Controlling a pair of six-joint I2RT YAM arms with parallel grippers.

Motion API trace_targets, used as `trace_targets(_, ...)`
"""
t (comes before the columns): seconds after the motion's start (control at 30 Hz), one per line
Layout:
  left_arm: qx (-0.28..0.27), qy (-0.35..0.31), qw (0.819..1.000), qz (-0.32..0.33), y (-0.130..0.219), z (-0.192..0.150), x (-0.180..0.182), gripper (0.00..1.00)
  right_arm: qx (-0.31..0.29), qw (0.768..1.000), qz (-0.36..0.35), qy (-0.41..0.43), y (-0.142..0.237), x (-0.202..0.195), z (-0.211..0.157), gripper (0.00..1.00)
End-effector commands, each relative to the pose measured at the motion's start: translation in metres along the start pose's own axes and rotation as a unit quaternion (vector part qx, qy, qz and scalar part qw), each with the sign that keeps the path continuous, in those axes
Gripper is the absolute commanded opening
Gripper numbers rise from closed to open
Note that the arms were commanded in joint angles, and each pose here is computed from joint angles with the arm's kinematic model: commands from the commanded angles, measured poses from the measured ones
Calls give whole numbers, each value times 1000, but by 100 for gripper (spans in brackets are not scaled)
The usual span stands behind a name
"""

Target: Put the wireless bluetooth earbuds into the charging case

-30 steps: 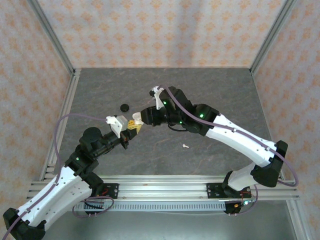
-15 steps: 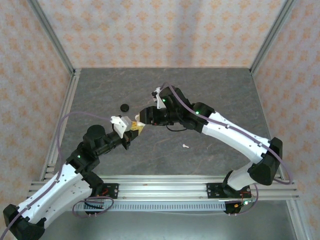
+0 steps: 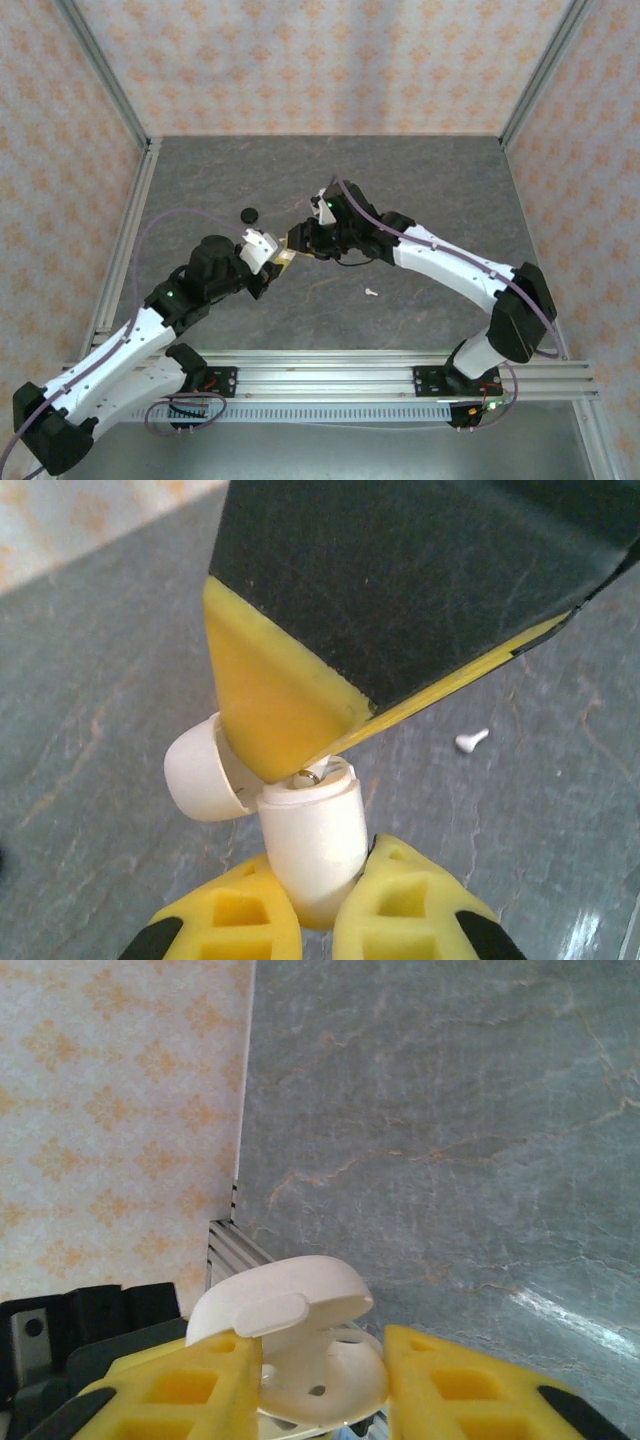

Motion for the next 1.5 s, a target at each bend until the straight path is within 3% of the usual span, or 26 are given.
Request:
trace_targets(0.0, -28, -33, 999, 0, -1, 23, -1, 0, 18, 998, 35, -42, -18, -17, 4, 28)
trace_targets(0.17, 1, -15, 1000, -2, -28, -3, -3, 0, 31, 995, 32, -87, -36, -59, 10, 22)
trace_targets(0.33, -5, -3, 1000, 4, -44, -13, -2, 0, 43, 992, 39, -110, -43, -77, 9, 18)
trace_targets(0.7, -2, -9, 999, 39, -42, -25, 7, 0, 7, 992, -4, -125, -27, -110, 30, 14)
trace_targets(0.9, -51, -28, 997, 43, -27, -15, 4, 0, -17, 997, -53, -49, 8, -89, 34, 14)
trace_targets(1.13, -79, -54, 994, 53, -9, 4, 5, 0, -87, 988, -83, 92, 74, -38, 41, 13)
trace_targets(1.47, -113, -58, 992, -16, 1, 33, -15, 0, -122, 926, -93, 344, 99, 32, 9, 13)
Point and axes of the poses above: each hand's point on the last joint's axis, 136 mm out from that joint toward the fingers, its own y axis back along the fingers, its own x axis along the line the jaws close on, z = x × y, the point moved 1 cm from there along y, back along the fingers, and after that the axes turned 6 degrees about -y, right-handed, at the moved point
